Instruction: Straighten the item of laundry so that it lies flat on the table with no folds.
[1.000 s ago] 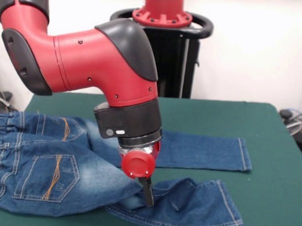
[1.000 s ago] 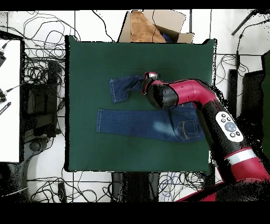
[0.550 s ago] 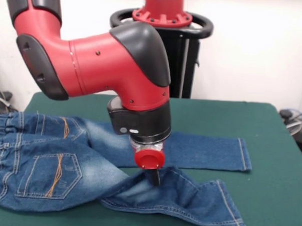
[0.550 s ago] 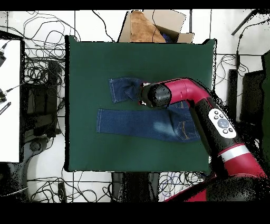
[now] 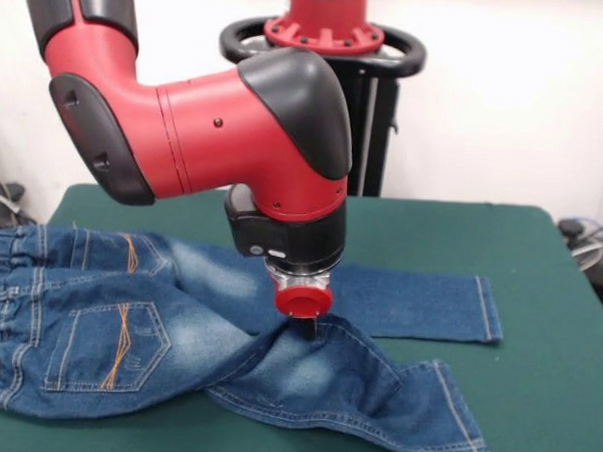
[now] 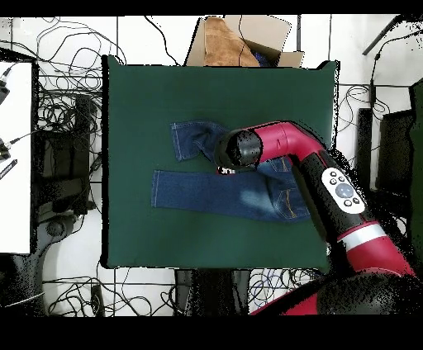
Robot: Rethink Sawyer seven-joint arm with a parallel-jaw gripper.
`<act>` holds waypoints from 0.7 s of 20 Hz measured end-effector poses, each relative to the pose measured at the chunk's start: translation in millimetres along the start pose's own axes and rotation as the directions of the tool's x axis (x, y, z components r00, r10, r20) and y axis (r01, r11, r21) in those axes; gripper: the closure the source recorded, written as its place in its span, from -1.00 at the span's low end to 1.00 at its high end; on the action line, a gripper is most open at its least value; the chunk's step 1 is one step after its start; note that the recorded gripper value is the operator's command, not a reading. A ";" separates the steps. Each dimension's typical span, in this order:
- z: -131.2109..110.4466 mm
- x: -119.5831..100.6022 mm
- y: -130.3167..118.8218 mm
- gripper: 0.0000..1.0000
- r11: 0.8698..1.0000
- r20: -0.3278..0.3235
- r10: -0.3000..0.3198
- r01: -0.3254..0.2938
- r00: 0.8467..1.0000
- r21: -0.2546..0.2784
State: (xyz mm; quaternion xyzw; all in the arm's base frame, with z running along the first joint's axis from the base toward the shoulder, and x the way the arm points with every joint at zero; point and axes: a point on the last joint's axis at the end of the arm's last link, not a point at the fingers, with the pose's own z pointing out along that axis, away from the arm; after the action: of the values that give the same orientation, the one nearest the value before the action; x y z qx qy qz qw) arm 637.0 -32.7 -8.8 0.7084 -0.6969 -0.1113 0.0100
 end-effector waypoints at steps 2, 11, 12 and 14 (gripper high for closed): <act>0.0 0.2 0.6 1.00 1.000 -0.001 0.000 0.000 1.000 -0.005; -2.5 4.1 8.2 1.00 0.996 -0.023 0.006 -0.008 1.000 -0.084; -3.1 4.3 9.7 1.00 0.995 -0.025 0.007 -0.009 1.000 -0.099; -4.7 3.8 14.8 1.00 0.990 -0.031 0.007 -0.011 0.999 -0.143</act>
State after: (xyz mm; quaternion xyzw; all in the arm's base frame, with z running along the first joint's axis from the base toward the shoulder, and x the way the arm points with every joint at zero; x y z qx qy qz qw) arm 623.3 -37.6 -2.2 0.7043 -0.6901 -0.1504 0.0721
